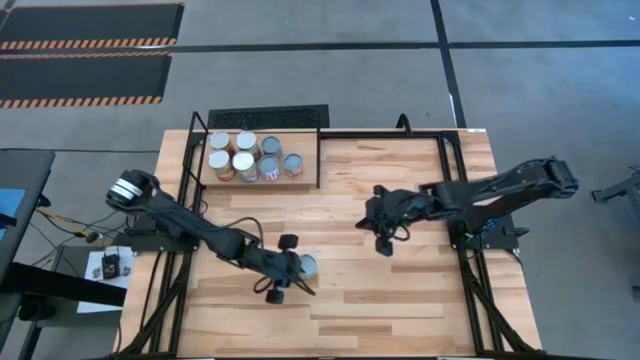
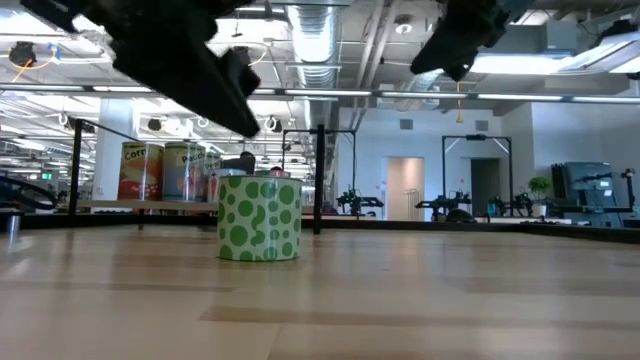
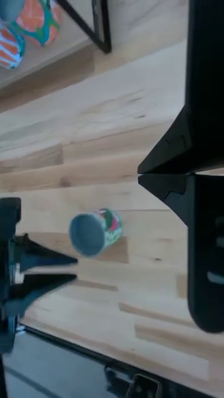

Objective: Pick and place cans onto a shelf
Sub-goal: Put the small canned green peas on the shelf

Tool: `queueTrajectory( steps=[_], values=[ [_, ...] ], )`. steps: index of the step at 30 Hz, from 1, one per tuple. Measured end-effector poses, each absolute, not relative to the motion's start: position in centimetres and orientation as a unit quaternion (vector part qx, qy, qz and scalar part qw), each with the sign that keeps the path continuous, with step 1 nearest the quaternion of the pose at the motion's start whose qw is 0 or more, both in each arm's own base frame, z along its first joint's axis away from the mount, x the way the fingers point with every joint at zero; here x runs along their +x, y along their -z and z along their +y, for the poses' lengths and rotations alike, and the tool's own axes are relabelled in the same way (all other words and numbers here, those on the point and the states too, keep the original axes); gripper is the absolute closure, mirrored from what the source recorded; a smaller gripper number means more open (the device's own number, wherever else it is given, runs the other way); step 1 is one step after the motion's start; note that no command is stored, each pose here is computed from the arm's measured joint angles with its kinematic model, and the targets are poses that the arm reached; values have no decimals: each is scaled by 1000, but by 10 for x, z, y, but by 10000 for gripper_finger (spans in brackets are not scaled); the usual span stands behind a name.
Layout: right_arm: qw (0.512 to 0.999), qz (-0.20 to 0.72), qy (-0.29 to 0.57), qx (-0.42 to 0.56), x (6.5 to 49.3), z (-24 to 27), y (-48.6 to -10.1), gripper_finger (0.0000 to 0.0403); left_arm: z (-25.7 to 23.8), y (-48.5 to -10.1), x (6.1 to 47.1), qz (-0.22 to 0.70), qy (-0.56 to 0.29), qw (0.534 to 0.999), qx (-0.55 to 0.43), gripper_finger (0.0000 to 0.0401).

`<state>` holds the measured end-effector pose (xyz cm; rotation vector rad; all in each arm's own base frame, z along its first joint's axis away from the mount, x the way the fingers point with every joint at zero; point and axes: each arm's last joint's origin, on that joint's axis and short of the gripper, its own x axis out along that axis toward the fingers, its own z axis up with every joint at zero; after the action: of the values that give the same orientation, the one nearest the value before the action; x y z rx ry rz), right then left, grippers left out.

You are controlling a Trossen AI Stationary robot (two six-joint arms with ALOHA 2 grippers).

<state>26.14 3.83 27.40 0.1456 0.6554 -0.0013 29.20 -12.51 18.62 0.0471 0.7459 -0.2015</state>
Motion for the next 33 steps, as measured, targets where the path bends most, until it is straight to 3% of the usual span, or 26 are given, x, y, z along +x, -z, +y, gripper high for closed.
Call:
queueTrajectory(
  steps=[10, 17, 21, 24, 33],
  values=[
    [951, 306, -7, 48, 232, 32, -293, 390, -126, -162, 313, 419, 53, 905, 56, 312],
    [957, 288, -2, 40, 218, 26, -304, 389, -121, -159, 317, 432, 49, 900, 19, 389],
    [958, 283, 5, 36, 213, 21, -308, 393, -113, -164, 315, 438, 16, 898, -27, 396],
    [960, 277, 11, 35, 211, 17, -310, 391, -98, -182, 315, 442, -36, 894, -56, 398],
    [962, 271, 31, 33, 209, 7, -312, 392, -10, -293, 308, 435, -193, 874, -100, 400]
  ],
)
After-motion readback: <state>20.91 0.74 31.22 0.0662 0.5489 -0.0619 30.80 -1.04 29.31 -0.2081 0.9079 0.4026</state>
